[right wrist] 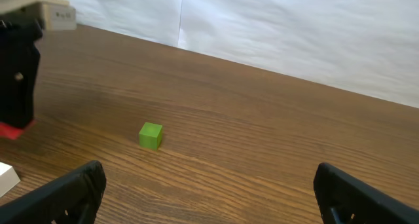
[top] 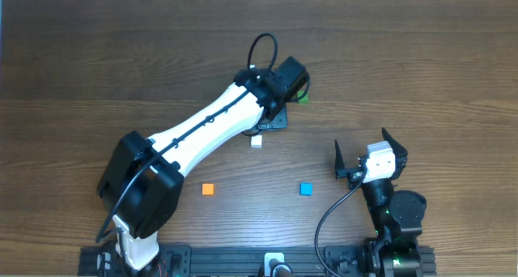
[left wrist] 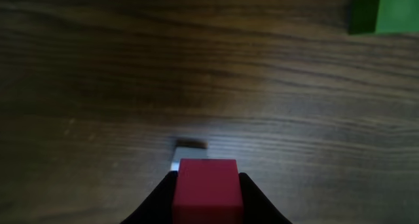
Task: Stack Cubes
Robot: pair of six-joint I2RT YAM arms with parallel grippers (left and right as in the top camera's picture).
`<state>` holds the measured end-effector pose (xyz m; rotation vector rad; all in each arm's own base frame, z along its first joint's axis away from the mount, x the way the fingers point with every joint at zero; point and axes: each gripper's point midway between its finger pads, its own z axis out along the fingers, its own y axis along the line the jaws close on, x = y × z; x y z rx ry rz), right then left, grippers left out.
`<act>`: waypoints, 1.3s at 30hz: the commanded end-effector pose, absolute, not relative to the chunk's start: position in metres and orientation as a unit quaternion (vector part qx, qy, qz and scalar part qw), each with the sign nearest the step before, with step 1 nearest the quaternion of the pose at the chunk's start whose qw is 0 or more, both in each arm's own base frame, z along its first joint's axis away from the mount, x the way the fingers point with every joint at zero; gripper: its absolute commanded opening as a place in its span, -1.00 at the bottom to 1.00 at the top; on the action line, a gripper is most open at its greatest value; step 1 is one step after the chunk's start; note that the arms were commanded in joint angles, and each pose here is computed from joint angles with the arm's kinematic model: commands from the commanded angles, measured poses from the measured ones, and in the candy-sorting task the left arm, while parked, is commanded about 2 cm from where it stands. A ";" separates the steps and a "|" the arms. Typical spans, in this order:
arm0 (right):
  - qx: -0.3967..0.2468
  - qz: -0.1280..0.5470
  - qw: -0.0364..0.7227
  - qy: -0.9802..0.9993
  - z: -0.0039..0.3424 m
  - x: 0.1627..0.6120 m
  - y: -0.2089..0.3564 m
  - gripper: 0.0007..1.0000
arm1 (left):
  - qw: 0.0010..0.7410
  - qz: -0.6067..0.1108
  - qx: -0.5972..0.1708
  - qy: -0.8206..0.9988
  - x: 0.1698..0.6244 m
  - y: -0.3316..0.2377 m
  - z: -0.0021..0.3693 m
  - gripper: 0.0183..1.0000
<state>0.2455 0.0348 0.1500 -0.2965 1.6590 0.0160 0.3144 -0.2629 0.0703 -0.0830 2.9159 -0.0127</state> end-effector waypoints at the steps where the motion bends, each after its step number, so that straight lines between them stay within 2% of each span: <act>1: -0.127 0.005 0.664 0.737 0.147 0.246 0.033 0.99 | 0.093 -0.002 -0.024 0.995 0.307 -0.258 0.049 -0.95; 39: -0.127 0.005 0.664 0.737 0.147 0.246 0.033 0.99 | 0.053 0.004 -0.006 0.999 0.284 -0.248 0.024 -0.95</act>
